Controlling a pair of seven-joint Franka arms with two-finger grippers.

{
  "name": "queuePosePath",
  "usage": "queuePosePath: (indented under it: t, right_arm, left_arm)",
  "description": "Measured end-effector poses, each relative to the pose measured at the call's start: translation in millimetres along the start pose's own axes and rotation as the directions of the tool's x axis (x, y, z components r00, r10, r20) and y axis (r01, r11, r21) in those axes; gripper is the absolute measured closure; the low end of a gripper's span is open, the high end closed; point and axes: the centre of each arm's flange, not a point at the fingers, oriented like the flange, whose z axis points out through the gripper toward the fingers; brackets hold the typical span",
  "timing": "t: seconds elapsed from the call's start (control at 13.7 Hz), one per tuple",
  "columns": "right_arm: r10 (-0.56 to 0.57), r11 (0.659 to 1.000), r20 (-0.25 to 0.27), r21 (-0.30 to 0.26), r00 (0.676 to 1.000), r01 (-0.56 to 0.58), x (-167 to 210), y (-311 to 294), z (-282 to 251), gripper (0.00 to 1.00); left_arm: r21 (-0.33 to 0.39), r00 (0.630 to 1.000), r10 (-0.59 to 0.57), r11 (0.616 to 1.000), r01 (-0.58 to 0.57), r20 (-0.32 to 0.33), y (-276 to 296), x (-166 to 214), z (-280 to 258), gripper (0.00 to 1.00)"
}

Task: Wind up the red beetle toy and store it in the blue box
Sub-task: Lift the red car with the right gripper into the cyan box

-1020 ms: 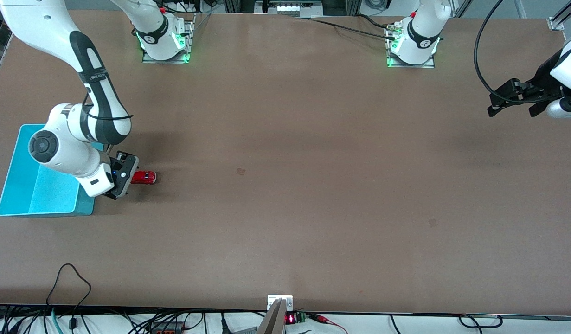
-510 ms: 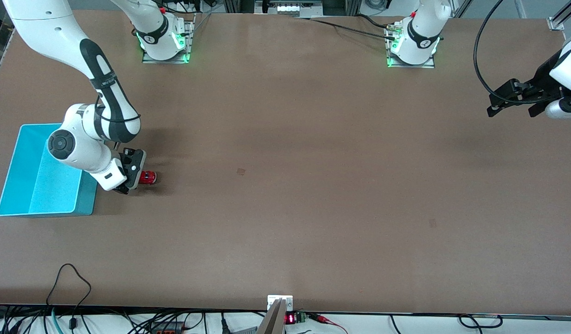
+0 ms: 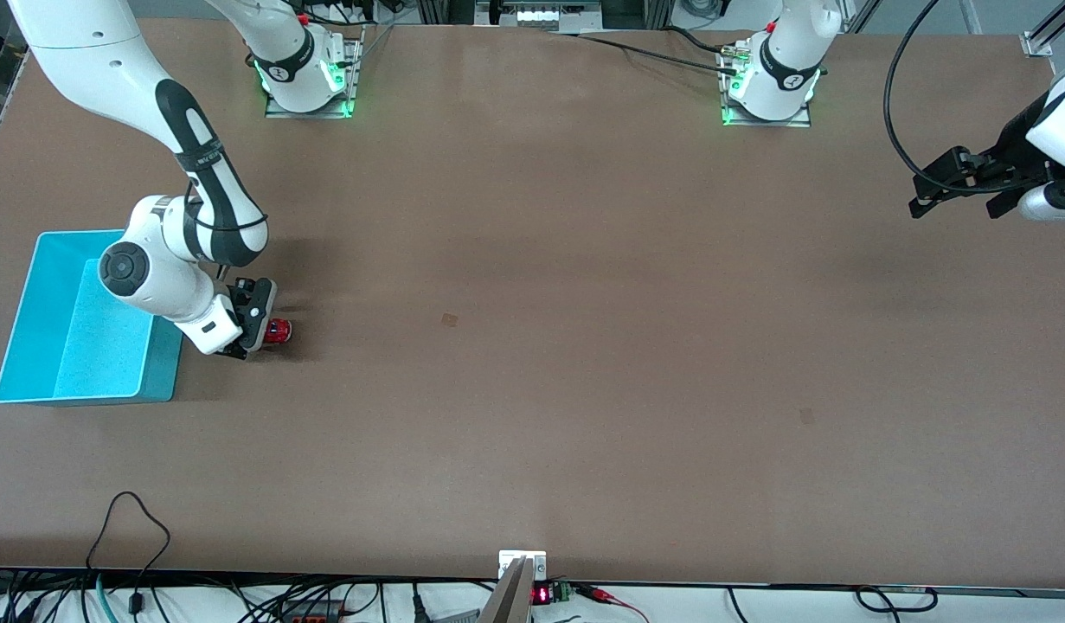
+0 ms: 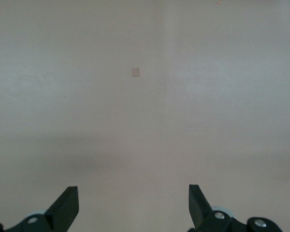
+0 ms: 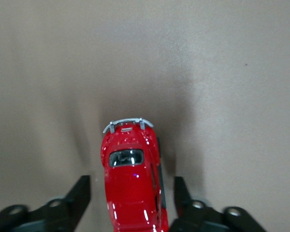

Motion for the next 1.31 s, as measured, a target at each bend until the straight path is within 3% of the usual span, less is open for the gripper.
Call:
queuePosePath:
  t: [0.15, 0.22, 0.51, 0.66, 0.73, 0.87, 0.95, 1.09, 1.31]
  right_arm:
    - [-0.005, 1.0, -0.003, -0.014, 1.0, 0.005, 3.6, 1.8, -7.5, 0.5]
    - [-0.008, 1.0, -0.004, -0.022, 1.0, 0.008, 6.0, 2.6, -12.6, 0.56]
    - [0.064, 0.991, -0.031, -0.114, 0.997, -0.068, 11.5, 15.1, -62.6, 0.56]
    - [0.2, 0.963, -0.075, -0.17, 0.977, -0.21, 11.4, 19.6, -103.7, 0.56]
    - [0.295, 0.932, -0.105, -0.187, 0.95, -0.31, 8.7, 20.5, -122.3, 0.56]
    - [0.499, 0.832, -0.162, -0.184, 0.851, -0.523, -8.8, 22.3, -148.6, 0.56]
    - [0.601, 0.763, -0.178, -0.163, 0.779, -0.626, -24.5, 24.2, -155.5, 0.56]
    - [0.778, 0.589, -0.192, -0.111, 0.599, -0.801, -60.2, 27.5, -158.0, 0.56]
    - [0.919, 0.346, -0.183, -0.049, 0.349, -0.937, -111.3, 26.0, -148.9, 0.56]
  left_arm:
    - [0.0, 1.0, 0.0, 1.0, 0.0, -0.001, 0.0, 0.0, -0.4, 0.0]
    - [0.0, 1.0, 0.0, 1.0, 0.0, -0.001, 0.0, 0.0, -0.5, 0.0]
    - [0.0, 1.0, 0.0, 1.0, 0.0, -0.001, 0.0, 0.1, -0.7, 0.0]
    - [0.0, 1.0, 0.0, 1.0, 0.0, -0.001, 0.1, 0.2, -0.5, 0.0]
    - [0.0, 1.0, 0.0, 1.0, 0.0, -0.001, 0.0, 0.3, -0.4, 0.0]
    - [0.0, 1.0, 0.0, 1.0, 0.0, -0.001, 0.0, 0.5, -0.2, 0.0]
    - [0.0, 1.0, 0.0, 1.0, 0.0, 0.0, 0.1, 0.6, -0.1, 0.0]
    - [0.0, 1.0, 0.0, 1.0, 0.0, 0.0, 0.1, 0.8, 0.3, 0.0]
    - [0.0, 1.0, 0.0, 1.0, 0.0, 0.001, 0.1, 1.2, 0.8, 0.0]
